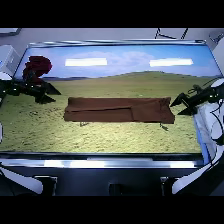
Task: Fold the clothes and pants, and hang the long-sleeved shirts on hangers.
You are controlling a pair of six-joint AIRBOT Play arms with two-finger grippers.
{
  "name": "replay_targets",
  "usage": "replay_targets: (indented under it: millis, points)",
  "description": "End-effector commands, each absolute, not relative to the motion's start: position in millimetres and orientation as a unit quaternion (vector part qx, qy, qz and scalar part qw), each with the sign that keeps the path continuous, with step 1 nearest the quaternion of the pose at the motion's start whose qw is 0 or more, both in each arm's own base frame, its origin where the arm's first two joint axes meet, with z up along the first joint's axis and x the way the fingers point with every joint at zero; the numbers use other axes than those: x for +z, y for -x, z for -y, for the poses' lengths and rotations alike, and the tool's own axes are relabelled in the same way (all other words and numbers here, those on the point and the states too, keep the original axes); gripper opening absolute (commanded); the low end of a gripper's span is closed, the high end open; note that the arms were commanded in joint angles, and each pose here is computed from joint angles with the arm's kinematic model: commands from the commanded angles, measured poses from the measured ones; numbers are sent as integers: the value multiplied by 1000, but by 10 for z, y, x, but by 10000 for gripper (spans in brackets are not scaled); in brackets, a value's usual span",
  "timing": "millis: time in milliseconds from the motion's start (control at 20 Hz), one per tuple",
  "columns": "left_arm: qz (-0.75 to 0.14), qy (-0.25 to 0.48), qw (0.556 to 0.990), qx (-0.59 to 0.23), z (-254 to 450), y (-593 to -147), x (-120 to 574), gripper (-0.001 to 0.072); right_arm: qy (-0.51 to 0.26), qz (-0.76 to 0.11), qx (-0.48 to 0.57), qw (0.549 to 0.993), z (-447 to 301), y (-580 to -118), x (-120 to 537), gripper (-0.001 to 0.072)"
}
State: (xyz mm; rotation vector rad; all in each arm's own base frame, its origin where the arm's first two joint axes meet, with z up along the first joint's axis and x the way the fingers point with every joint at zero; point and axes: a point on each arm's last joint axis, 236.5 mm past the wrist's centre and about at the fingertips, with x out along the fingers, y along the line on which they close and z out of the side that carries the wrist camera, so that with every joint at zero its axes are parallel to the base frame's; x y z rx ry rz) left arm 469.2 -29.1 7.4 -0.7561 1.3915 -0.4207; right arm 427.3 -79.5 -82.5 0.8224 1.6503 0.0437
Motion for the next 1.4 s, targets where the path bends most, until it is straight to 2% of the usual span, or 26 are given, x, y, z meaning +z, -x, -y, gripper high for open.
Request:
replay_targets:
  millis: [0, 250, 400, 700, 750, 800, 950, 1000, 1100, 1150, 1200, 1350]
  points:
    - [-610, 322, 696, -200, 404, -4653, 360, 706, -375, -718, 40, 585, 761, -4230, -1085, 720]
    - [-612, 291, 698, -232, 782, -4590, 508, 705, -402, -689, 139, 586, 458, -4354, -948, 720]
    - [-617, 278, 693, -246, 972, -4554, 508, 705, -402, -689, 163, 581, 387, -4324, -885, 719]
    - [-616, 278, 681, -282, 1318, -4500, 597, 704, -345, -708, 177, 591, 123, -4346, -992, 705]
    - [-616, 279, 679, -287, 1363, -4492, 611, 704, -333, -714, 177, 590, 79, -4333, -1017, 670]
    - [-615, 279, 678, -290, 1392, -4487, 619, 704, -323, -720, 179, 588, 25, -4315, -1030, 665]
    - [-616, 276, 676, -294, 1442, -4474, 622, 704, -309, -735, 184, 575, -138, -4267, -1030, 534]
    - [-617, 275, 676, -295, 1457, -4470, 622, 704, -306, -739, 184, 572, -201, -4261, -1033, 520]
    - [-616, 273, 677, -297, 1502, -4476, 620, 703, -288, -746, 194, 568, -360, -4241, -1041, 290]
    - [-614, 271, 678, -298, 1537, -4481, 620, 703, -273, -753, 196, 565, -428, -4212, -1050, 111]
    - [-612, 268, 681, -300, 1592, -4493, 619, 702, -262, -761, 187, 564, -457, -4190, -1053, 46]
    - [-595, 258, 696, -308, 1919, -4585, 581, 679, -222, -760, 171, 587, -496, -4190, -829, 43]
